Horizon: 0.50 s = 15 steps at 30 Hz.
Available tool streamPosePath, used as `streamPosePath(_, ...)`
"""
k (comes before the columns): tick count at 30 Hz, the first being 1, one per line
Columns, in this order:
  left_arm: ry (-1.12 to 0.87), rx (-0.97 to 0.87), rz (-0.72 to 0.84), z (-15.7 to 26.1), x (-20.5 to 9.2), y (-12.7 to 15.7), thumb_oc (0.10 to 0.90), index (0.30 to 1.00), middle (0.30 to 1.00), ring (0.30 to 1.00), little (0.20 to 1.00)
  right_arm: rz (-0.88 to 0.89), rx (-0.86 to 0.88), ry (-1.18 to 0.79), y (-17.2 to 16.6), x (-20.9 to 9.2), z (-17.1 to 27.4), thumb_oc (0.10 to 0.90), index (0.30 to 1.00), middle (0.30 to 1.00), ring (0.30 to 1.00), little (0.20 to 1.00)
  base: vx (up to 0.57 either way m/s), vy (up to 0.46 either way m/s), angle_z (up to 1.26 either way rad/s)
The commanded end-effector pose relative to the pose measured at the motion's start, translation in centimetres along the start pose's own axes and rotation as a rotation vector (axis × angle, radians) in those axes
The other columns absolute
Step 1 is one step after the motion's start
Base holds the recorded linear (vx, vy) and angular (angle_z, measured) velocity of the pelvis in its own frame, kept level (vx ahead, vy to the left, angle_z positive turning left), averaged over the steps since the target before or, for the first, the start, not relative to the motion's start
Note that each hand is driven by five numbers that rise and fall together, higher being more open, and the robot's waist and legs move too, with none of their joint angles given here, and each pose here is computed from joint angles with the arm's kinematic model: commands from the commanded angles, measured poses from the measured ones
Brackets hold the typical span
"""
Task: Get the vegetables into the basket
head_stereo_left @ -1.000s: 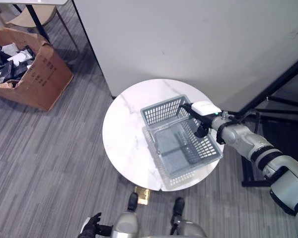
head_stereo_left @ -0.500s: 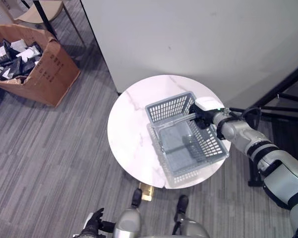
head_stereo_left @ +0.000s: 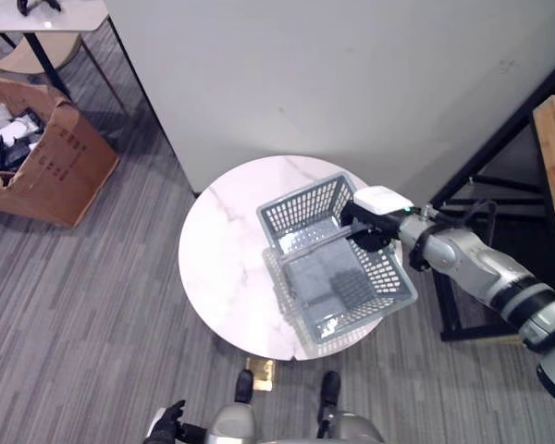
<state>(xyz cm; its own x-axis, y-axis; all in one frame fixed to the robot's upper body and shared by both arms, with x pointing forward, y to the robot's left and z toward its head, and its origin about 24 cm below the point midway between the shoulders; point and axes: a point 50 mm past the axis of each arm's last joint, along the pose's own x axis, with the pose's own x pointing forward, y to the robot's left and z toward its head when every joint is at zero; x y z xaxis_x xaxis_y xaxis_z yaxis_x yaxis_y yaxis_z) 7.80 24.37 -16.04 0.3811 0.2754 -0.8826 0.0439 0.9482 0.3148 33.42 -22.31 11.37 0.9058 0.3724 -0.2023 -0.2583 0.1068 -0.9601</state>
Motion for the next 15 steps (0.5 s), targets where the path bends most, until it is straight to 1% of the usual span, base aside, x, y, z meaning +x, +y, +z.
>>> streamPosePath(1, 0.034, 0.076, -0.034, -1.2, -0.2, 0.0, 0.900, 1.000, 1.000, 1.000, 1.000, -0.239, 0.086, -0.059, -5.9, -0.9, 0.3, 0.400, 0.300, 0.300, 0.300, 0.300, -0.01, -0.002, -0.13)
streamPosePath(4, 0.037, 0.071, -0.038, -1.2, -0.2, 0.1, 0.900, 1.000, 1.000, 1.000, 1.000, -0.263, 0.243, -0.063, -4.9, -2.4, -0.3, 0.400, 0.300, 0.300, 0.300, 0.300, 0.00, -0.005, -0.15)
streamPosePath(5, 0.037, 0.072, -0.038, -1.2, -0.2, 0.1, 0.900, 1.000, 1.000, 1.000, 1.000, -0.263, 0.243, -0.062, -4.9, -2.4, -0.3, 0.400, 0.300, 0.300, 0.300, 0.300, 0.00, -0.006, -0.25)
streamPosePath(6, 0.042, 0.066, -0.037, -1.3, -0.2, 0.1, 0.900, 1.000, 1.000, 1.000, 1.000, -0.287, 0.322, -0.059, -4.5, -3.1, -0.6, 0.400, 0.300, 0.300, 0.300, 0.300, 0.00, -0.003, -0.23)
streamPosePath(7, 0.042, 0.068, -0.037, -1.3, -0.2, 0.1, 0.900, 1.000, 1.000, 1.000, 1.000, -0.287, 0.323, -0.058, -4.5, -3.1, -0.7, 0.400, 0.300, 0.300, 0.300, 0.300, 0.01, -0.017, -0.17)
streamPosePath(8, 0.043, 0.066, -0.041, -1.3, -0.2, 0.1, 0.900, 1.000, 1.000, 1.000, 1.000, -0.301, 0.379, -0.063, -4.2, -3.7, -0.8, 0.400, 0.300, 0.300, 0.300, 0.300, 0.01, -0.020, -0.20)
streamPosePath(15, 0.054, 0.064, -0.042, -1.6, -0.3, -0.1, 0.900, 1.000, 1.000, 1.000, 1.000, -0.358, 0.469, -0.098, -4.0, -5.8, -0.6, 0.400, 0.300, 0.300, 0.300, 0.300, 0.02, -0.015, -0.12)
